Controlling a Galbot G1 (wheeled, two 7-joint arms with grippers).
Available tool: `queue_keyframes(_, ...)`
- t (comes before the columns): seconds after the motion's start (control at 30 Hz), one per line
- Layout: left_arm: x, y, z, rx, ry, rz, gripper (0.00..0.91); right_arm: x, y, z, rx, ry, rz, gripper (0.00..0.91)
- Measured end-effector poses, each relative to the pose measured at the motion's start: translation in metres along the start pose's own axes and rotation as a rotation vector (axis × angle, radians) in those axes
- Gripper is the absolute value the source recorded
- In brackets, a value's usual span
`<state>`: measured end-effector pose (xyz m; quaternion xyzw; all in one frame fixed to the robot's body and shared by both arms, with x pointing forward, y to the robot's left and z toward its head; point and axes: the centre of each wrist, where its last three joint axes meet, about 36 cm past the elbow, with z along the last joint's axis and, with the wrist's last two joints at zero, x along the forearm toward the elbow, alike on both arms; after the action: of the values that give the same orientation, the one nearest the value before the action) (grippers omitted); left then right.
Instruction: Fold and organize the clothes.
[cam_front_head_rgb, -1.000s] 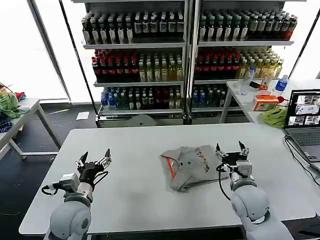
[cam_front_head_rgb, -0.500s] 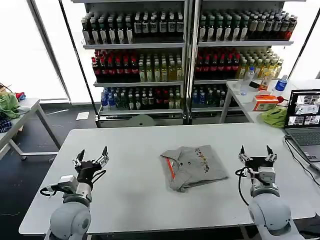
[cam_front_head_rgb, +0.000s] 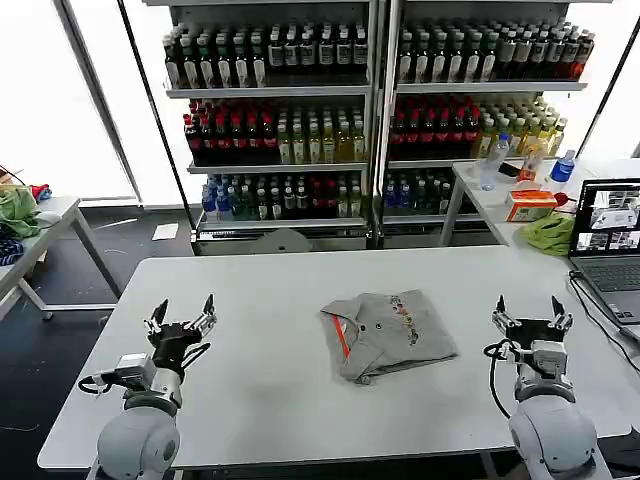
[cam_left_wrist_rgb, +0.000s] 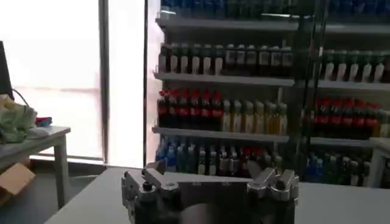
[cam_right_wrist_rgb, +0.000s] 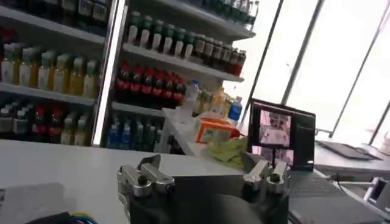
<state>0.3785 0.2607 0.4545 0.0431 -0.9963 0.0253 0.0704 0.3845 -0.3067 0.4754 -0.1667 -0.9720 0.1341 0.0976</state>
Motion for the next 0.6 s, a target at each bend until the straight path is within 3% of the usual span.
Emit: queue_keyframes(0.6, 0.0011, 0.0004, 0.0017, -0.004, 0.003, 0.007, 0.907, 0.0011, -0.0008, 0.0035, -0.005, 0.008, 0.01, 0.907)
